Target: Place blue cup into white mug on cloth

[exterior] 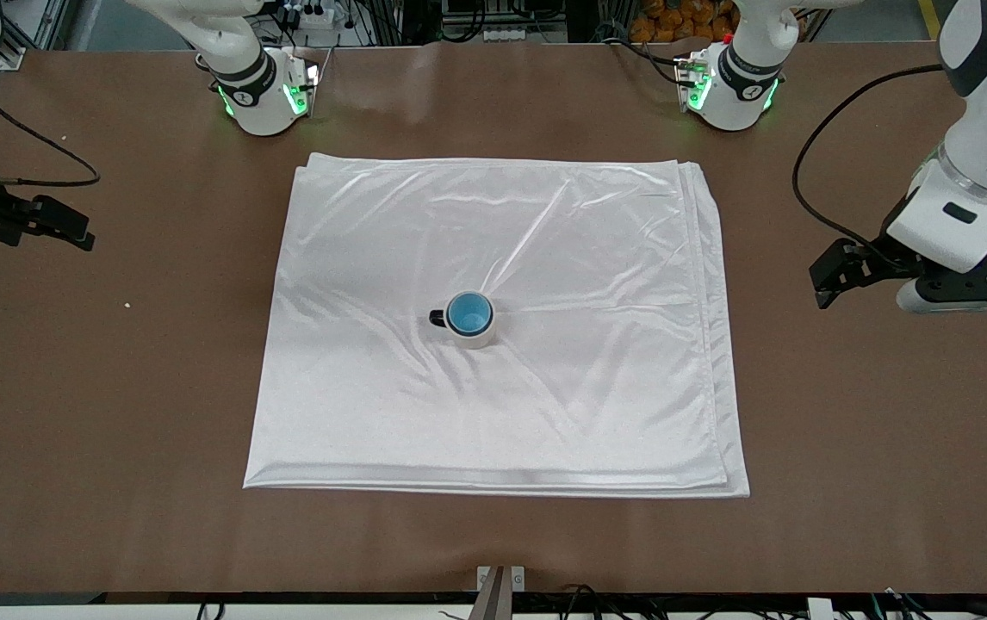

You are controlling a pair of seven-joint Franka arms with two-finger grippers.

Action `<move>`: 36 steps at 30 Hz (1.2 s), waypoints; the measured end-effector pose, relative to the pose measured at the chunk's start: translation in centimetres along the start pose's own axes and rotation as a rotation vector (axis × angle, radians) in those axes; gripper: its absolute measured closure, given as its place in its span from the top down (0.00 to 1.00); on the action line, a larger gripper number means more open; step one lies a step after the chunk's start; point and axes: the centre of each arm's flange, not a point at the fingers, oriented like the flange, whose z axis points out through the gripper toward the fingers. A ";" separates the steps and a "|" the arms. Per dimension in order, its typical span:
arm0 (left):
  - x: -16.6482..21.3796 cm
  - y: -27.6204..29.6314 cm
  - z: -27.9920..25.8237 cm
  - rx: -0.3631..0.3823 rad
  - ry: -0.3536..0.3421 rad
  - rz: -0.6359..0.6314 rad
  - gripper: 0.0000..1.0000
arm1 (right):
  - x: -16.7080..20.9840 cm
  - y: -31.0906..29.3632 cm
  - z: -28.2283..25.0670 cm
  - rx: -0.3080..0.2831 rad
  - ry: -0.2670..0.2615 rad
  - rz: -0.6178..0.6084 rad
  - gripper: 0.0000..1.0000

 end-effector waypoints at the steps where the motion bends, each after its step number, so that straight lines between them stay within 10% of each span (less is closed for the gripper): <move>1: 0.0 -0.3 0.0 0.000 -0.001 0.000 1.00 | 0.0 0.0 0.0 0.000 0.000 0.000 1.00; 36: -2.1 -7.2 3.6 -0.025 -0.048 -0.062 1.00 | -0.1 0.3 0.1 0.000 -0.008 0.005 1.00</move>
